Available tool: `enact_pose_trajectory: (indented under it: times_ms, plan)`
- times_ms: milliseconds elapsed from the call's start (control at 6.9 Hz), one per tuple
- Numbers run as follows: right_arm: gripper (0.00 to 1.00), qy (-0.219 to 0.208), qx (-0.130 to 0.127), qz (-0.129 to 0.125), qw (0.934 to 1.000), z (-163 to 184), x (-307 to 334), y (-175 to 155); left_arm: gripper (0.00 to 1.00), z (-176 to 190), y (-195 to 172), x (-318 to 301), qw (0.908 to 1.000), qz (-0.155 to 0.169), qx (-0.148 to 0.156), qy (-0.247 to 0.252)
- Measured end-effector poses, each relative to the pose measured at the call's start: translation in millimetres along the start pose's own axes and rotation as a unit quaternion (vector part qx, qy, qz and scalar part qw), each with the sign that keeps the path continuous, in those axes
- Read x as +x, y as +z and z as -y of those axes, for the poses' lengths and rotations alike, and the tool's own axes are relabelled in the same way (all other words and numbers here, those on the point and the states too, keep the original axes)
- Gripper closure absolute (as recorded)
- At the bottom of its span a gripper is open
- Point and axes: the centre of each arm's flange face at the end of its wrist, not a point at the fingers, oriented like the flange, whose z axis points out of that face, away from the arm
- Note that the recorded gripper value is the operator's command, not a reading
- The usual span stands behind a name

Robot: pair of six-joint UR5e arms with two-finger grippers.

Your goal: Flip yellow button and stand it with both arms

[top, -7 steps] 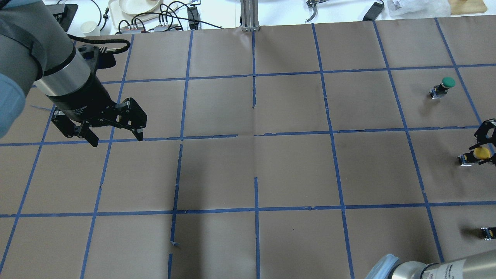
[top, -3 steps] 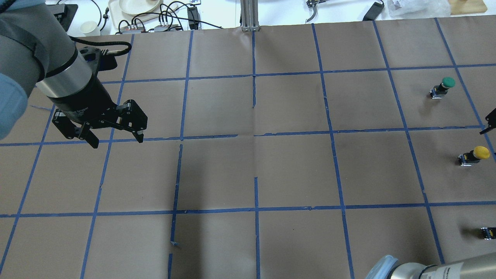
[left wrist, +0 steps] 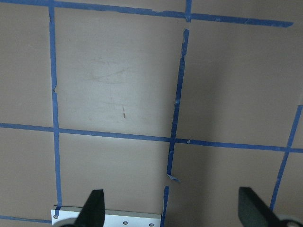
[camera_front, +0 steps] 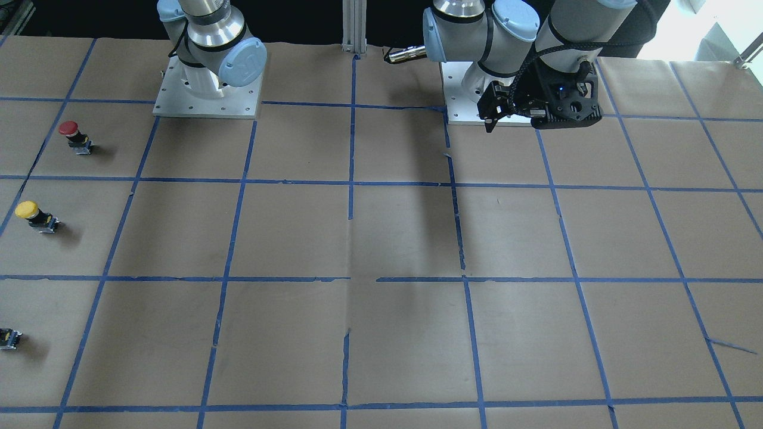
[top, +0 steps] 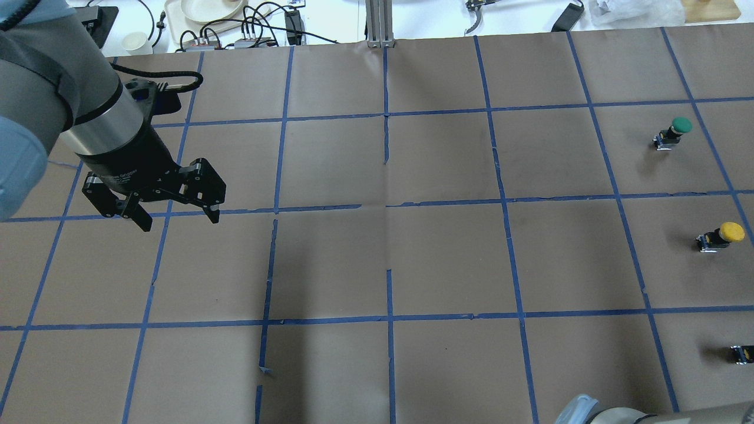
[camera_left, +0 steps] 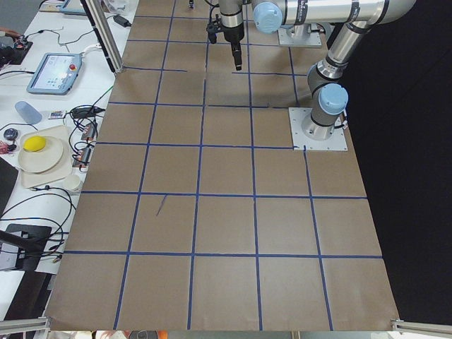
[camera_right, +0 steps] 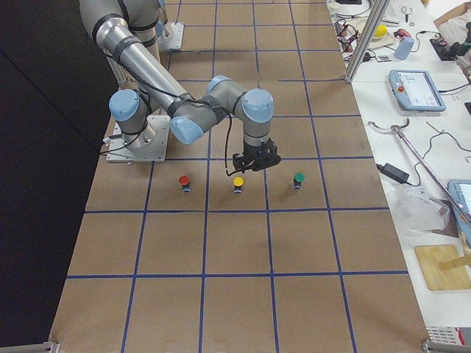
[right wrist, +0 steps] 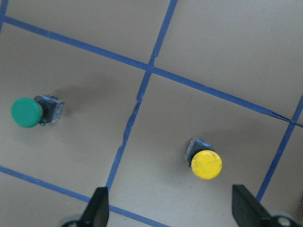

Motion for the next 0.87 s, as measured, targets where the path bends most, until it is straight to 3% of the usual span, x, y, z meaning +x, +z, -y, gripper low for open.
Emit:
enact_pose_trajectory:
  times_ms: [290, 579, 869]
  plan:
    - [0.00, -0.063, 0.015, -0.006, 0.9979, -42.7, -51.8, -77.6, 0.00, -1.8, 0.8, -0.4, 1.0000, 0.002, 0.000, 0.000]
    - [0.00, -0.133, 0.015, 0.004, 0.9909, -111.8, -97.9, -123.2, 0.00, -5.8, -8.9, -0.8, 0.9999, 0.002, 0.012, 0.000]
    - [0.00, -0.233, 0.016, 0.016, 0.9722, -217.8, -138.0, -148.9, 0.00, -11.7, -20.5, -2.2, 0.9996, 0.002, 0.029, -0.001]
